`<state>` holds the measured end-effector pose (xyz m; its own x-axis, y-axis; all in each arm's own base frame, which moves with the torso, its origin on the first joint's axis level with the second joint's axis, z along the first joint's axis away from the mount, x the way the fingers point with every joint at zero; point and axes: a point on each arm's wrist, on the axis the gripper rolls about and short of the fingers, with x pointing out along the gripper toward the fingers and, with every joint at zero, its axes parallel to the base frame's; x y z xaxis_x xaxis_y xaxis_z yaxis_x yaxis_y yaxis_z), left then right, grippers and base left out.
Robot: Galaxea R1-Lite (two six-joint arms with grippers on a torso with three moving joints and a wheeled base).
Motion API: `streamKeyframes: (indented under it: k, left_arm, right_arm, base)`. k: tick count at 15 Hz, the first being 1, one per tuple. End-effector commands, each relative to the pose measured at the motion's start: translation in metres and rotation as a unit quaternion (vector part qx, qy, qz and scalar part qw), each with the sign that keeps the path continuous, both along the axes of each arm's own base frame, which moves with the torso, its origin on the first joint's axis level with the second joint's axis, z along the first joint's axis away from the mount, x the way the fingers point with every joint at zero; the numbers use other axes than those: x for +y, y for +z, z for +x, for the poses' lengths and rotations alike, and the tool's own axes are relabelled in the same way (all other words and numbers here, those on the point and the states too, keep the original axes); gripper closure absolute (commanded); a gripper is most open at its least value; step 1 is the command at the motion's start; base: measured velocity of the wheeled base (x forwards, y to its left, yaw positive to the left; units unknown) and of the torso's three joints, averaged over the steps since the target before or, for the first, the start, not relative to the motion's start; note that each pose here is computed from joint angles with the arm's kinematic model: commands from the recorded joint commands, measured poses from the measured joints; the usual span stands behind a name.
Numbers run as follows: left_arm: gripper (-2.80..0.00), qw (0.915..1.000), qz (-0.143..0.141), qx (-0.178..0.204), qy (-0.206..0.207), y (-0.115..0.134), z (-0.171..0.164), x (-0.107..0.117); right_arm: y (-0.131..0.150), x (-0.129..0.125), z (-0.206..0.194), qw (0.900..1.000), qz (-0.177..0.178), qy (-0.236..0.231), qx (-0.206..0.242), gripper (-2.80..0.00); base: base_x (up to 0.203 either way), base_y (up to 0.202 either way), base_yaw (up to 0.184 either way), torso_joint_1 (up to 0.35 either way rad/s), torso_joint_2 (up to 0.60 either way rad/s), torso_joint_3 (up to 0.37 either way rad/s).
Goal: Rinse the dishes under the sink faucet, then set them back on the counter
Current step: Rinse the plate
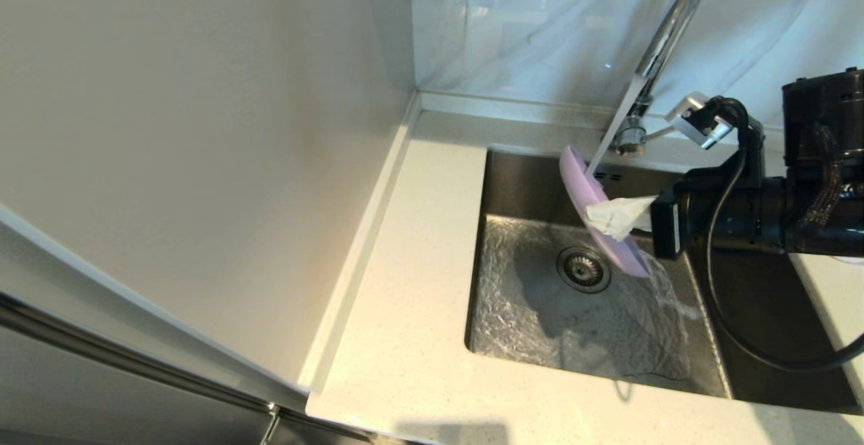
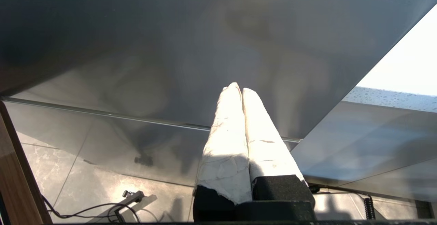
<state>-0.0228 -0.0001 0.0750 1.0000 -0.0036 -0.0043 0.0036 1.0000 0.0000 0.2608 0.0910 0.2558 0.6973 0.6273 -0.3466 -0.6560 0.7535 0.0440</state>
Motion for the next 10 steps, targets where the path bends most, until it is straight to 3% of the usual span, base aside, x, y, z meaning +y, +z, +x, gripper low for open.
streamKeyframes:
  k: [1,4,10]
  left_arm:
    - [0.00,1.0000,0.000,0.000,0.000,0.000,0.000,0.000]
    - [0.00,1.0000,0.000,0.000,0.000,0.000,0.000,0.000]
    - [0.00,1.0000,0.000,0.000,0.000,0.000,0.000,0.000]
  right_arm:
    - [-0.004,-0.001,0.011,1.000,-0.002,-0.009,0.008,0.00]
    - [-0.005,-0.011,0.016,0.999,-0.005,-0.036,0.009,0.00]
    - [-0.004,-0.065,0.024,0.992,0.001,-0.128,0.011,0.00]
  base:
    - [0.000,0.000,0.000,0.000,0.00,0.000]
    - [0.000,0.000,0.000,0.000,0.00,0.000]
    - [0.000,0.000,0.000,0.000,0.00,0.000]
